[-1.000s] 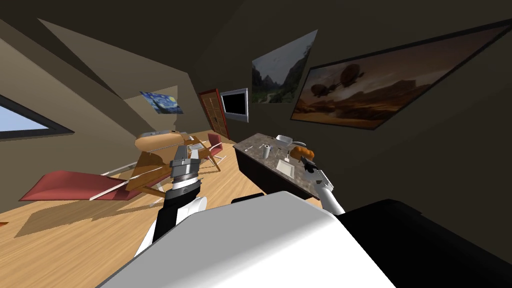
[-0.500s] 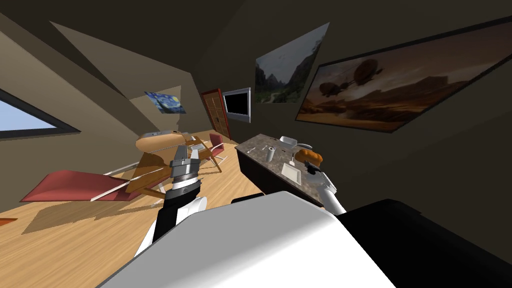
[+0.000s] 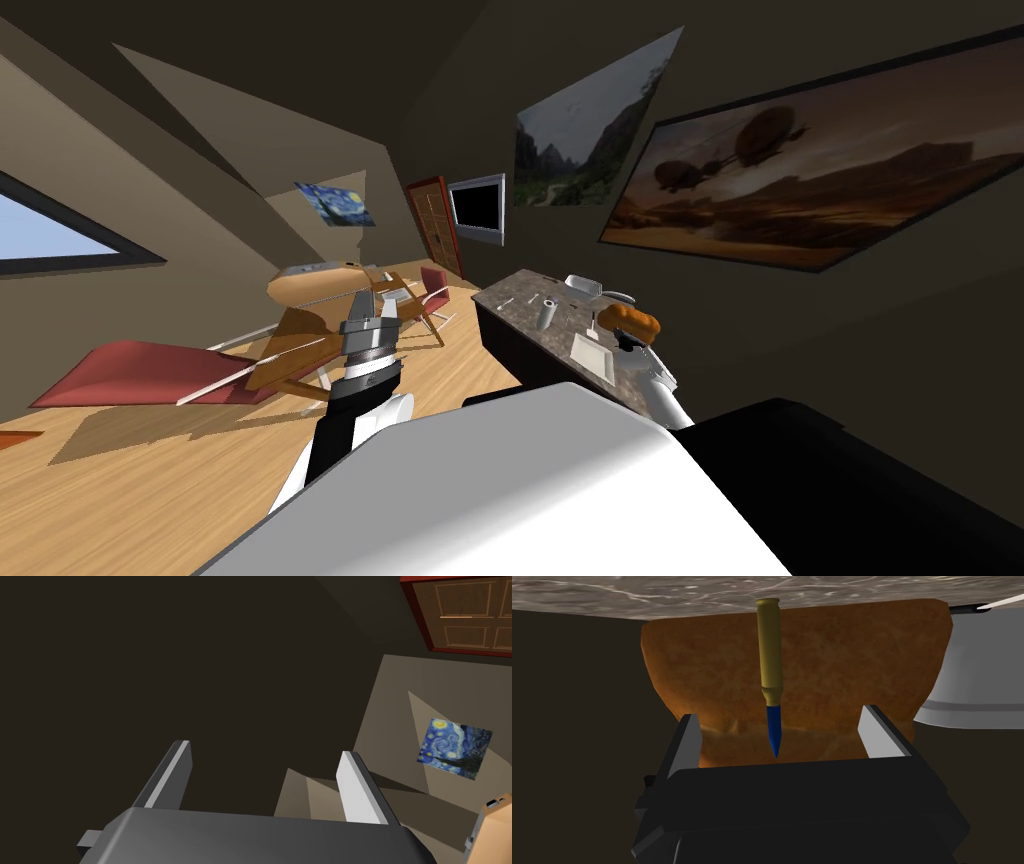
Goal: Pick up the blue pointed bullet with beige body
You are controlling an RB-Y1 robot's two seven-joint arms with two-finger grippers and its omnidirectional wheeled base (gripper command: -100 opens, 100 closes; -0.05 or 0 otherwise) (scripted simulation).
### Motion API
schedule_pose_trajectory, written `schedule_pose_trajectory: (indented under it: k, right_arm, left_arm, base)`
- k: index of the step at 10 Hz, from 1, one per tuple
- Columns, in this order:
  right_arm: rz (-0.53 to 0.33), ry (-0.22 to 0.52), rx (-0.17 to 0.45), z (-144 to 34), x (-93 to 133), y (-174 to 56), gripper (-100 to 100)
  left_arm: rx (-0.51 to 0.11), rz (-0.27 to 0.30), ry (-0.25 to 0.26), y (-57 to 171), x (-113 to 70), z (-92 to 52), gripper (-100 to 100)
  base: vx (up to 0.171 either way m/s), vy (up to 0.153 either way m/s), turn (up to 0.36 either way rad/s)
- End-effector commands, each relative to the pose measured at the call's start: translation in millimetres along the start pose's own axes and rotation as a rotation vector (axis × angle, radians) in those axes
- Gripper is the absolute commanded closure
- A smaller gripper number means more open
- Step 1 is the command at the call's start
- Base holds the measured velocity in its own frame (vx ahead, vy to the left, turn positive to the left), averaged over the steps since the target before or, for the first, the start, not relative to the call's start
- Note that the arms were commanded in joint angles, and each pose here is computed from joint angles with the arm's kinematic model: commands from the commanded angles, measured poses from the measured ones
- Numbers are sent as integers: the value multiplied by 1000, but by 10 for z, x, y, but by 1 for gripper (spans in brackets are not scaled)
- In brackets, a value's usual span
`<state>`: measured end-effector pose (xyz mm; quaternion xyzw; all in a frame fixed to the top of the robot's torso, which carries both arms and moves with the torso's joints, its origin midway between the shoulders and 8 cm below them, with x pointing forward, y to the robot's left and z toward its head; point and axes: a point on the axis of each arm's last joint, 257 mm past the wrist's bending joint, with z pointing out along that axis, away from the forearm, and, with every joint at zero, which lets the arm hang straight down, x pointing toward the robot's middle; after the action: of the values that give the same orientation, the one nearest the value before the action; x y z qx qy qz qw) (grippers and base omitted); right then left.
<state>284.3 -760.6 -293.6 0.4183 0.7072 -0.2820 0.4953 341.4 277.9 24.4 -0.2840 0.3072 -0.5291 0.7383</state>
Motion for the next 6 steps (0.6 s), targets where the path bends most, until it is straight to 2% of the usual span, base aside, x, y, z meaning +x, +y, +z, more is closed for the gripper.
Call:
schedule_pose_trajectory:
  k: [1,2,4,5,6]
  right_arm:
    - [0,0,0,0,0,0,0]
    - [-18,-13,-30,79,-65,165,-100]
    - [-13,3,-21,110,4,154,-100]
    - [-31,-17,-55,171,-97,334,-100]
    - [-25,6,-44,209,8,316,-100]
  left_arm:
    - [0,0,0,0,0,0,0]
    - [0,0,0,0,0,0,0]
    - [0,0,0,0,0,0,0]
    - [0,0,0,0,0,0,0]
    - [0,0,0,0,0,0,0]
  base:
    - [10,-2,0]
    - [19,10,-215]
    - [11,15,-46]
    - [15,10,-164]
    - [13,15,-135]
